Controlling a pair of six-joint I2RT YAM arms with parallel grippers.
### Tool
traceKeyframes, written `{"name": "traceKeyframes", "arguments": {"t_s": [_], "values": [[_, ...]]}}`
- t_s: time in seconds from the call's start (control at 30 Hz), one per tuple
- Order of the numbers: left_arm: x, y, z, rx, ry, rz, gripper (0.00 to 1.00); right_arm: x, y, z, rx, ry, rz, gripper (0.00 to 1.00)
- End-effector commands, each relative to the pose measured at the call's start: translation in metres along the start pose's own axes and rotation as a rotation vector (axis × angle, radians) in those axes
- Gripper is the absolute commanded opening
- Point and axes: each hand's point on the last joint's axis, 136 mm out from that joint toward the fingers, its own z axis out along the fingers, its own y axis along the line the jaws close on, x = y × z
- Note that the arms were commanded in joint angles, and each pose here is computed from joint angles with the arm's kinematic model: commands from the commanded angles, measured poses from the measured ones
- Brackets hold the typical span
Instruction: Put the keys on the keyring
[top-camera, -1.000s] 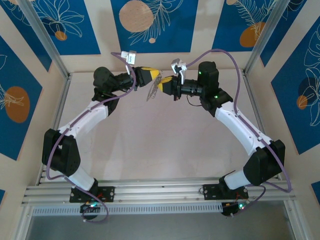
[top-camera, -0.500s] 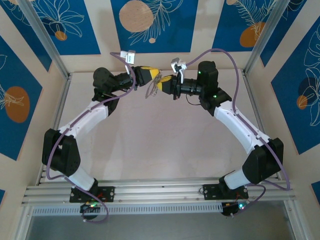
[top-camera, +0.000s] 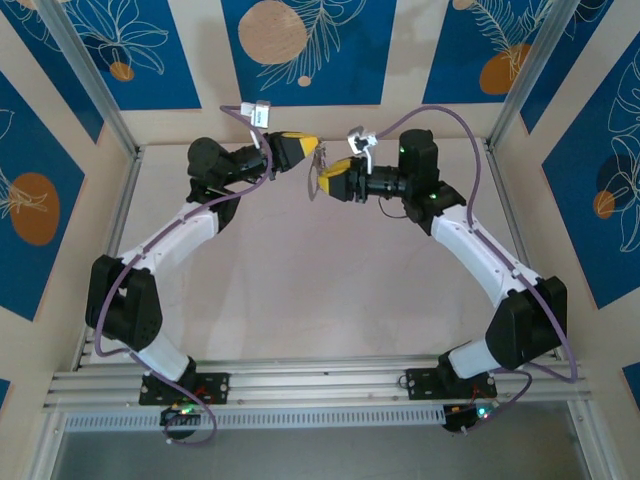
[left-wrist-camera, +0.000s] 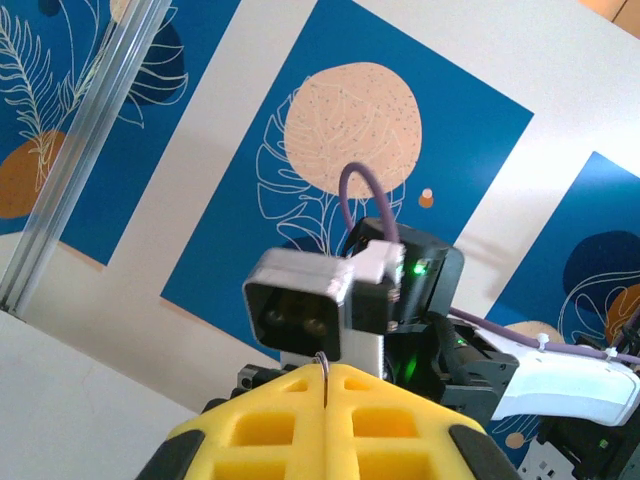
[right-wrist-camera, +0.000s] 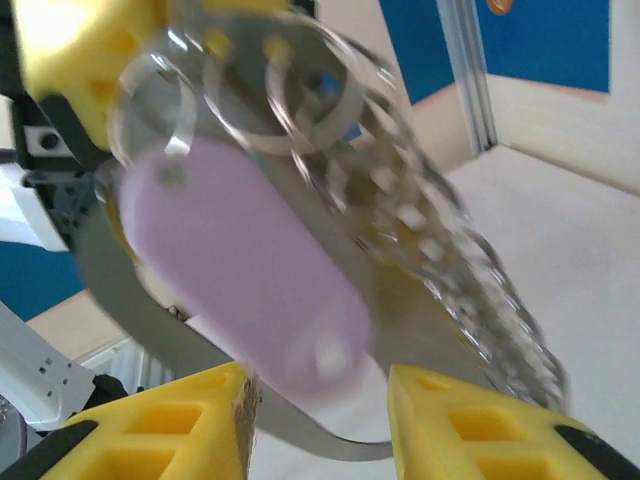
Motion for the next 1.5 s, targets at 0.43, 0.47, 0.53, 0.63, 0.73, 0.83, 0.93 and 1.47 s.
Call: {"name": "traceKeyframes", "arguments": {"t_s": [0.43, 0.47, 0.53, 0.63, 0.73, 0.83, 0.93, 1.47], "values": [[-0.014, -0.019, 0.000, 0.062, -0.087, 0.052, 0.00, -0.090, 0.006, -0.058, 0.083, -0.331, 0.062, 0.39], [-0.014, -0.020, 0.000, 0.063, -0.087, 0.050, 0.00, -0.096, 0.009, -0.057, 0.072, -0.352, 0.061, 0.40], [-0.014, -0.020, 0.000, 0.064, -0.092, 0.051, 0.00, -0.107, 0.014, -0.054, 0.049, -0.395, 0.054, 0.43], [-0.013, -0.021, 0.000, 0.064, -0.093, 0.046, 0.00, -0.116, 0.019, -0.049, 0.011, -0.431, 0.057, 0.45], [-0.014, -0.021, -0.001, 0.061, -0.100, 0.044, 0.00, -0.120, 0.021, -0.042, -0.027, -0.452, 0.075, 0.46], [-0.015, -0.021, -0.002, 0.060, -0.109, 0.045, 0.00, -0.121, 0.023, -0.034, -0.069, -0.466, 0.093, 0.46], [-0.015, -0.021, -0.001, 0.061, -0.114, 0.045, 0.00, -0.118, 0.026, -0.025, -0.103, -0.465, 0.107, 0.46], [-0.017, -0.019, -0.001, 0.065, -0.132, 0.045, 0.00, -0.098, 0.027, -0.002, -0.139, -0.419, 0.153, 0.27]]}}
